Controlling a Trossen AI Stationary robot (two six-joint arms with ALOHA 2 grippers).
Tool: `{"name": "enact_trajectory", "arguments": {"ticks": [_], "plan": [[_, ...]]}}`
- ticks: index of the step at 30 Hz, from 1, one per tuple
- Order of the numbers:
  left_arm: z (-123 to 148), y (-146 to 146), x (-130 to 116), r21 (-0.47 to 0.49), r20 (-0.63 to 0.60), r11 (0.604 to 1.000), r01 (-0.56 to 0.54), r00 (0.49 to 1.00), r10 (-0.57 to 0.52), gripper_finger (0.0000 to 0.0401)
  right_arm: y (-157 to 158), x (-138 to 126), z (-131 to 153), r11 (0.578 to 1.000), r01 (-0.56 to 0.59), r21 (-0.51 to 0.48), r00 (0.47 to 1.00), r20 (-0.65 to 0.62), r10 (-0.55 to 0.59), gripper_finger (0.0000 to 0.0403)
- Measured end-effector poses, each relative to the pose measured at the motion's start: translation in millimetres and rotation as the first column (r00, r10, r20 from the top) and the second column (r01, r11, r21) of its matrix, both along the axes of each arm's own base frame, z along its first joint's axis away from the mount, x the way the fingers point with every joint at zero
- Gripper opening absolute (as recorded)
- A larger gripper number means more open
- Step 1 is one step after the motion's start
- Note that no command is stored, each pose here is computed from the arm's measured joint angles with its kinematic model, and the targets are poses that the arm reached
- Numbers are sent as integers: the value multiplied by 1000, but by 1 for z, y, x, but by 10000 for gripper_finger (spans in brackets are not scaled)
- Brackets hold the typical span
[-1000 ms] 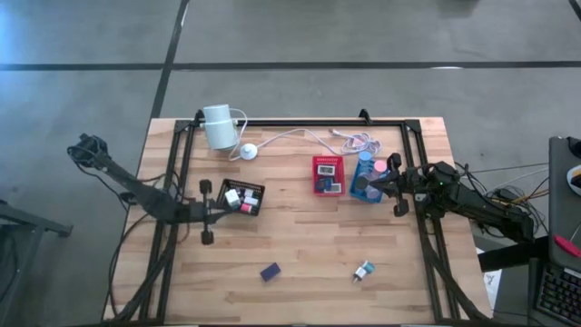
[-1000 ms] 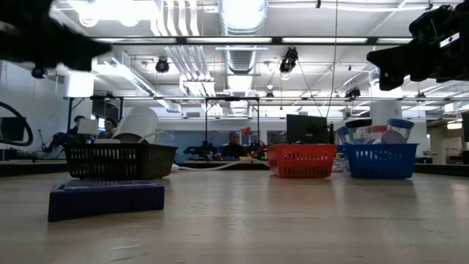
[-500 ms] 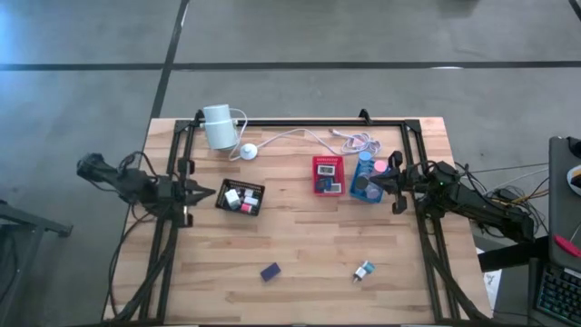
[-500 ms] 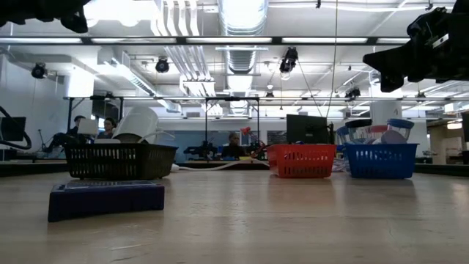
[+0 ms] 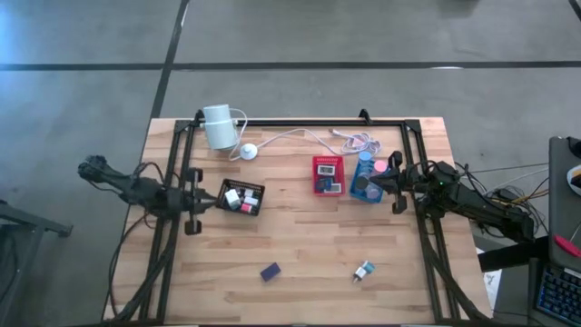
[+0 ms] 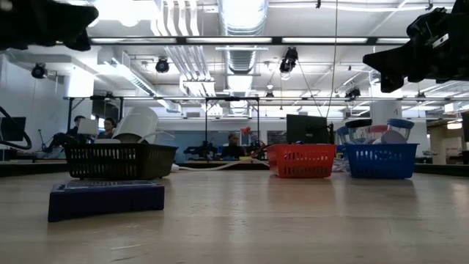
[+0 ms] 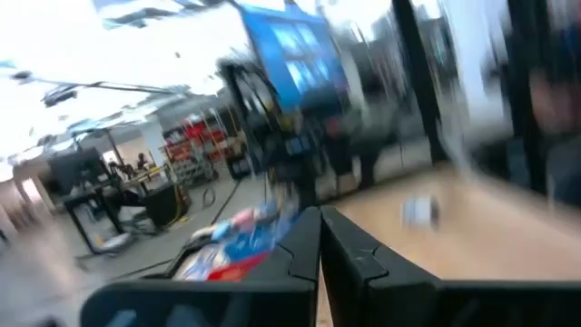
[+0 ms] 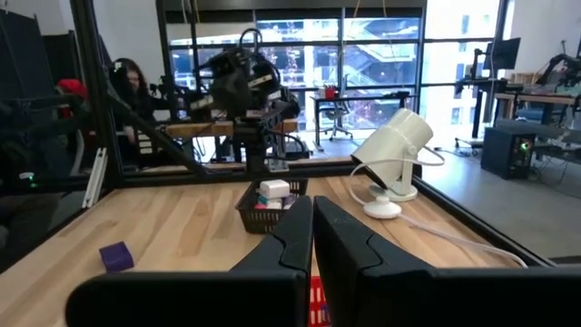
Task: Pick & Place Office items
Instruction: Put the light blue digital clock into the black bin
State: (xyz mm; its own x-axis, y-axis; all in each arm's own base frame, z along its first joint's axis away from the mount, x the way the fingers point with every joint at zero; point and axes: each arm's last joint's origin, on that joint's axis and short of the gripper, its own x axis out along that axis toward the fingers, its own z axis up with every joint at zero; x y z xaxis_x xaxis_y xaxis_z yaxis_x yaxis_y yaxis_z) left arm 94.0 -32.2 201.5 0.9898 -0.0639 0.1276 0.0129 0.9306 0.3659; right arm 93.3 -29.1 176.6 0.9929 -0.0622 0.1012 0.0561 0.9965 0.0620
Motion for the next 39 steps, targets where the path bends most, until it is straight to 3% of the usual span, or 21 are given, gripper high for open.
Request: {"name": "enact_trajectory", "arguments": {"ticks": [2, 4, 7, 12, 14, 19, 22, 27, 32, 35, 39], "plan": [[3, 1, 0, -153, 73, 988, 2, 997, 9, 18, 0, 0, 0, 1000, 0, 0, 1000, 0, 0, 11], [2, 1, -1, -246, 113, 969, 17, 993, 11, 16, 0, 0, 1, 1000, 0, 5, 1000, 9, 0, 11], [1, 1, -1, -267, 126, 962, 51, 992, -18, 10, 0, 0, 4, 999, -8, 47, 999, 42, 6, 11], [-11, -7, 1, -237, 93, 938, 254, 967, -238, 4, 0, -1, 7, 993, -25, 120, 997, 77, 16, 11], [-14, -8, 1, -281, 69, 914, 291, 957, -283, 3, 0, -1, 7, 991, -28, 134, 997, 78, 18, 11], [-18, -6, 3, -376, 21, 904, 202, 978, -209, 3, 1, -1, 7, 988, -36, 148, 996, 83, 24, 11], [-18, -6, 3, -344, 24, 919, 192, 980, -196, 7, 1, -1, 9, 985, -45, 166, 994, 102, 28, 11], [-19, -2, 3, -308, 16, 949, 73, 997, -72, 5, 3, -4, 24, 975, -102, 199, 989, 124, 78, 11], [-20, -3, 4, -282, 4, 956, 84, 996, -86, 7, 7, -6, 63, 970, -142, 197, 990, 30, 139, 11], [-24, -2, 5, -272, -40, 962, 25, 999, -37, 12, 12, -5, 95, 953, -196, 230, 977, -37, 210, 11], [-25, 0, 5, -277, -53, 959, -57, 998, 44, 9, 21, 6, 121, 921, -238, 309, 919, -235, 316, 11]]}}
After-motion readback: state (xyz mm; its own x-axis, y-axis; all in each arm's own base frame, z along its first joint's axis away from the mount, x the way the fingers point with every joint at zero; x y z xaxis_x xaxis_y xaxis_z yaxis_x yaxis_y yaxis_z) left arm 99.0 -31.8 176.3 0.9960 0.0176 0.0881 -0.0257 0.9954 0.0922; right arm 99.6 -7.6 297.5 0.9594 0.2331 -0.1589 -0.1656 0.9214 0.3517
